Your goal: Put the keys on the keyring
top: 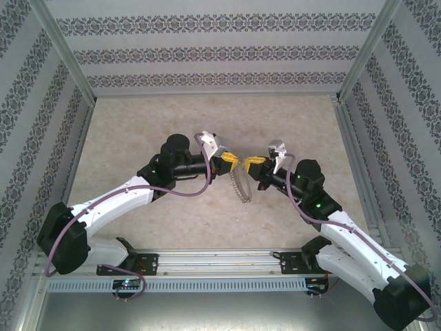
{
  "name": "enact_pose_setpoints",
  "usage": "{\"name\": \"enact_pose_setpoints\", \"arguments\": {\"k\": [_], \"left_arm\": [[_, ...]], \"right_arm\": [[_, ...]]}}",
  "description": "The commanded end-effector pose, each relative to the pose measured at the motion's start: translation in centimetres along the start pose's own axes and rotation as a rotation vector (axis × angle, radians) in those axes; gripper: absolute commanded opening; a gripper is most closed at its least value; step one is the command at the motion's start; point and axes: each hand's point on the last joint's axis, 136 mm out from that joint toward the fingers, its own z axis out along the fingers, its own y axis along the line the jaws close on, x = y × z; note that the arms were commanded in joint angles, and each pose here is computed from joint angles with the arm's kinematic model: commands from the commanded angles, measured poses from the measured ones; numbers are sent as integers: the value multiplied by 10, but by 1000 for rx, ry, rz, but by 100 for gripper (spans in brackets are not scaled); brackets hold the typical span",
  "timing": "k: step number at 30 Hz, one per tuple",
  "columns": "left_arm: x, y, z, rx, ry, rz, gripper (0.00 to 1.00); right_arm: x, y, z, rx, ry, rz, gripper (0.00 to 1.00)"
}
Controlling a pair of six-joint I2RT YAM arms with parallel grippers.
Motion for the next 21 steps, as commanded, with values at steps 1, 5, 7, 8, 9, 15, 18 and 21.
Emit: {"name": "enact_pose_setpoints", "arguments": {"k": [1, 5, 7, 8, 9, 15, 18, 21], "left_arm": [[-29, -14, -5, 41, -94, 63, 0], [-30, -14, -5, 37, -98, 67, 0], [-30, -13, -5, 37, -98, 68, 0], [-30, -14, -5, 38, -97, 69, 0], [-29, -14, -5, 40, -96, 71, 0], [-28, -13, -4, 40, -101, 71, 0], [-28, -12, -4, 44, -114, 59, 0], [-30, -9, -6, 48, -141, 37, 0]], "right_arm": [[-6, -1, -2, -7, -21, 5, 22], [-10, -4, -7, -4, -37, 15, 42], [-13, -4, -11, -5, -49, 20, 44], [-15, -5, -13, -6, -54, 23, 44], [-17, -4, -15, -12, -61, 23, 44], [-22, 7, -21, -95, -53, 22, 50], [-23, 12, -21, -141, -38, 26, 52], [-26, 13, -19, -162, -40, 32, 52]]}}
